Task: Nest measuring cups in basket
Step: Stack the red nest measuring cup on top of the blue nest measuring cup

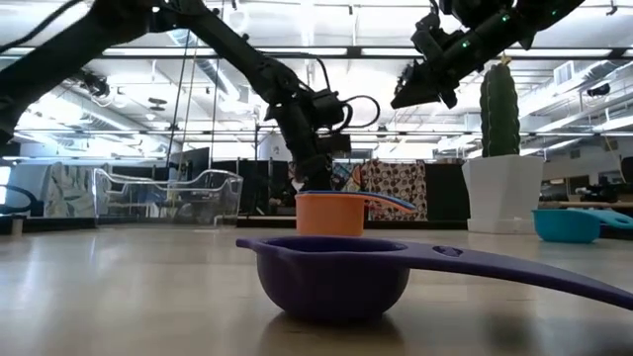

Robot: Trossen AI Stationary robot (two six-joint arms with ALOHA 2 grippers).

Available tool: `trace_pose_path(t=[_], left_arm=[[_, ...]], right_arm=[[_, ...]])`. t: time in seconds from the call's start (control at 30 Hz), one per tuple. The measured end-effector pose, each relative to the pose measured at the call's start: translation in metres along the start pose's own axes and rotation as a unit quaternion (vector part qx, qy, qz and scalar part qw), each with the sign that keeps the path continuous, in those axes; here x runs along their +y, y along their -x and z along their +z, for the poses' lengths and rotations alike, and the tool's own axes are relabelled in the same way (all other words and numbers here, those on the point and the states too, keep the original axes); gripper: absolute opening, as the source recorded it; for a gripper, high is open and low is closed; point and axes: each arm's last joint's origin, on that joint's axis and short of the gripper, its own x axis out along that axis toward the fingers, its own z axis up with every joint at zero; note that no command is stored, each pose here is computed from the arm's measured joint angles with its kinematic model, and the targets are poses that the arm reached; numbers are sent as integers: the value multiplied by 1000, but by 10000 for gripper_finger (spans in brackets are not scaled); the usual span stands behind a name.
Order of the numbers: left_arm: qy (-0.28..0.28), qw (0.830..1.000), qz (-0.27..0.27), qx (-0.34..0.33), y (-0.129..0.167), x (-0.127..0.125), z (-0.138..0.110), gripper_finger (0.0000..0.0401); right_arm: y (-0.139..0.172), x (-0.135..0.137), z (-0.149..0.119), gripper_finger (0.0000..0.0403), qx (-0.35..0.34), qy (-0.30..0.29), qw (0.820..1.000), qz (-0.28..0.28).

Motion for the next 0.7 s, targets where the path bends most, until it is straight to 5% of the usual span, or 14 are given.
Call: trace_pose_path(t=[0.37,0.57,0.7], left_arm=[[15,1000,-13,6,105,-38,25,15],[61,997,-37,2,158,-82,37,15],[83,995,-49,-6,169,-118,50,15]], right_arm=[[35,-1,10,9,-44,17,999,2],[68,-4,1,9,-11,30,999,-3],[85,-6,-4,9,-2,45,999,-4]])
